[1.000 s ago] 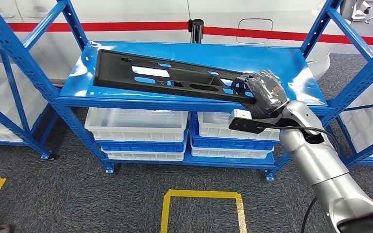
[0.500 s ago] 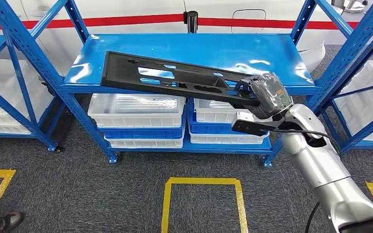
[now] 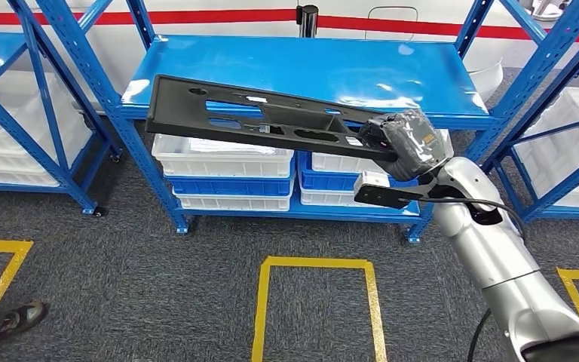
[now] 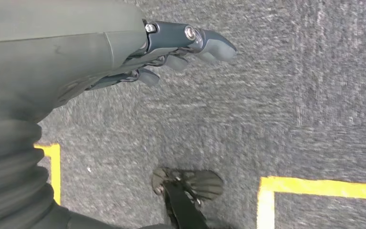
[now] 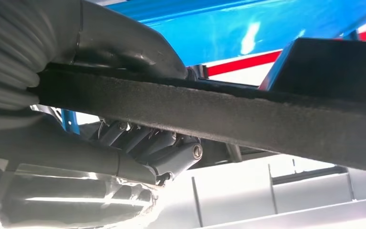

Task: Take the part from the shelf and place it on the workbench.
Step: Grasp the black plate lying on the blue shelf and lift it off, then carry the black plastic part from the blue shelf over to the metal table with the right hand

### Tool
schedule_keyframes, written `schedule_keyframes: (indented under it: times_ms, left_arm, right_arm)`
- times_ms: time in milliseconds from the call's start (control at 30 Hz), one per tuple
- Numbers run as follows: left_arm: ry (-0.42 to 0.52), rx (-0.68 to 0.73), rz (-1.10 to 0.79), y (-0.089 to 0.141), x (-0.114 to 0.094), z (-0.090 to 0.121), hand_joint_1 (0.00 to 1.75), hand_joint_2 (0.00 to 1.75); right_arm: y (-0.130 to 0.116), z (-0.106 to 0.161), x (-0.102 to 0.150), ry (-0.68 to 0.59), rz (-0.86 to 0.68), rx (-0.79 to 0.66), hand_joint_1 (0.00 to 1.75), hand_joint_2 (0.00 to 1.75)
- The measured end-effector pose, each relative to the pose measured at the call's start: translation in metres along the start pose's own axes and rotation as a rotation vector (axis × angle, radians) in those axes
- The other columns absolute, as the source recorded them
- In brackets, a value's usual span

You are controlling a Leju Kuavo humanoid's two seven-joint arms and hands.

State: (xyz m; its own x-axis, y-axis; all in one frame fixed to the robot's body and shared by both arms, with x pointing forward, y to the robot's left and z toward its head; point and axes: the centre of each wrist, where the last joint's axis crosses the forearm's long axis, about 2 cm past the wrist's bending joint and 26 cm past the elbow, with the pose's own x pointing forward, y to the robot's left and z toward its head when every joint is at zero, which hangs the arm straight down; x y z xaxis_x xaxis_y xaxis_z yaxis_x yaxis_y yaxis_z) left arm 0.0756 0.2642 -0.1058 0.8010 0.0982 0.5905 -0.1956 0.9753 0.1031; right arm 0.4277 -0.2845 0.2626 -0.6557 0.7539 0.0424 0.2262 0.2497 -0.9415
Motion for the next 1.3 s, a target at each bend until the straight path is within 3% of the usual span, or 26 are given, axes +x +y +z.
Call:
schedule_keyframes:
  times_ms: [567,1300]
  left_arm:
    - [0.014,0.003,0.003,-0.0005,-0.0072,0.0039,0.00,1.75]
    - [0.000,-0.001,0.005,-0.0030,-0.0020,0.0017,0.00,1.75]
  right_arm:
    - [0.0040,-0.0064,0.0043,-0.003,-0.006,0.008,1.75,1.75]
    - [0.0018,-0.0009,-0.0024,0.011,0.002,0.008,1.75,1.75]
